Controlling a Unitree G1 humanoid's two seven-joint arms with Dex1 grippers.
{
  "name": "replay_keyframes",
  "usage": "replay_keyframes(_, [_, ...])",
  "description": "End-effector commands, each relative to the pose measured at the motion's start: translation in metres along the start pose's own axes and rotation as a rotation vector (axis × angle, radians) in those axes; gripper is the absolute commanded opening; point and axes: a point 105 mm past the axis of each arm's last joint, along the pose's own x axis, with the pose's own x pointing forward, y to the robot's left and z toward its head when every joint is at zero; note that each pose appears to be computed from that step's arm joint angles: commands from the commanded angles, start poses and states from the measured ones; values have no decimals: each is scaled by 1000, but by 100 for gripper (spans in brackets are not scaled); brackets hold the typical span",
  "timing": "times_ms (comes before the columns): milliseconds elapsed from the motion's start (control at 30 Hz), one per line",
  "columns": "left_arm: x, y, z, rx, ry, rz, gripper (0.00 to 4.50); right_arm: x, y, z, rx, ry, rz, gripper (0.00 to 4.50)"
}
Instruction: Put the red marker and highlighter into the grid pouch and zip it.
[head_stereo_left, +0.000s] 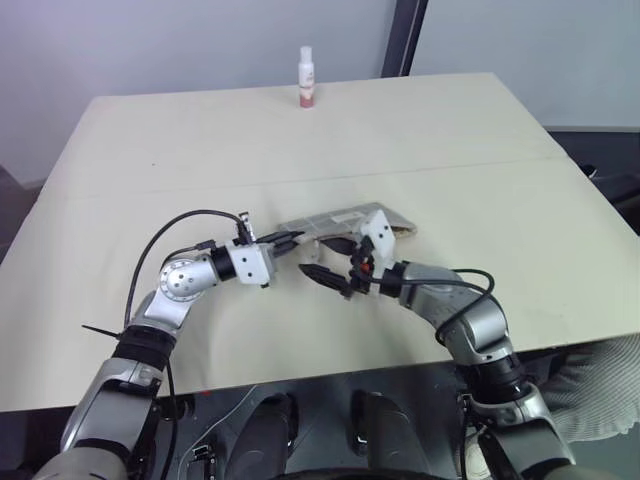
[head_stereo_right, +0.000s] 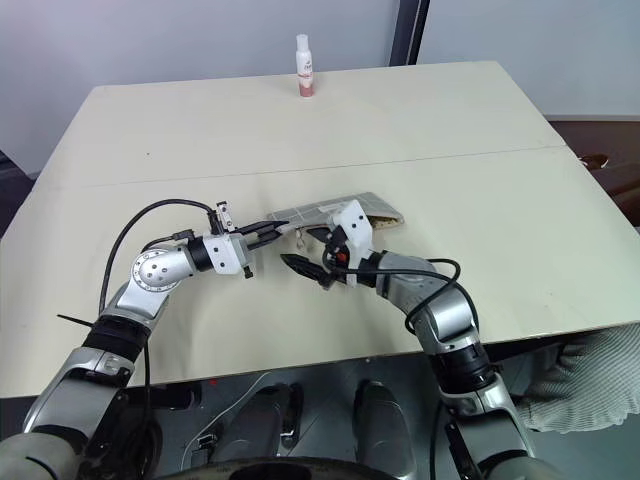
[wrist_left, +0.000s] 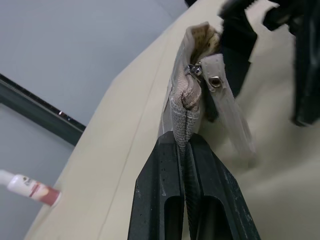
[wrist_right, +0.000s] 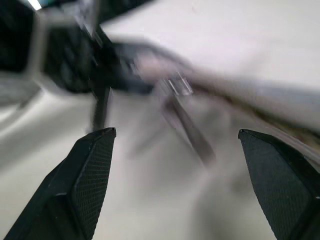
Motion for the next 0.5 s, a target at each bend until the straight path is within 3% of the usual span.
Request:
replay_keyframes(33, [2,11,9,25,-38,45,0,9,3,15,4,-43,22,407])
replay_keyframes(133, [2,10,8,28,-32,47,0,15,11,6,22,-4,67,329])
replay_keyframes(333, [-2,10,5,25,-17,57,0,10,-1,-11,13,53,6,14])
replay_keyframes(500, [-12,6,-2,11,23,50,0,-19,-28,-23,-7,106,-101,6])
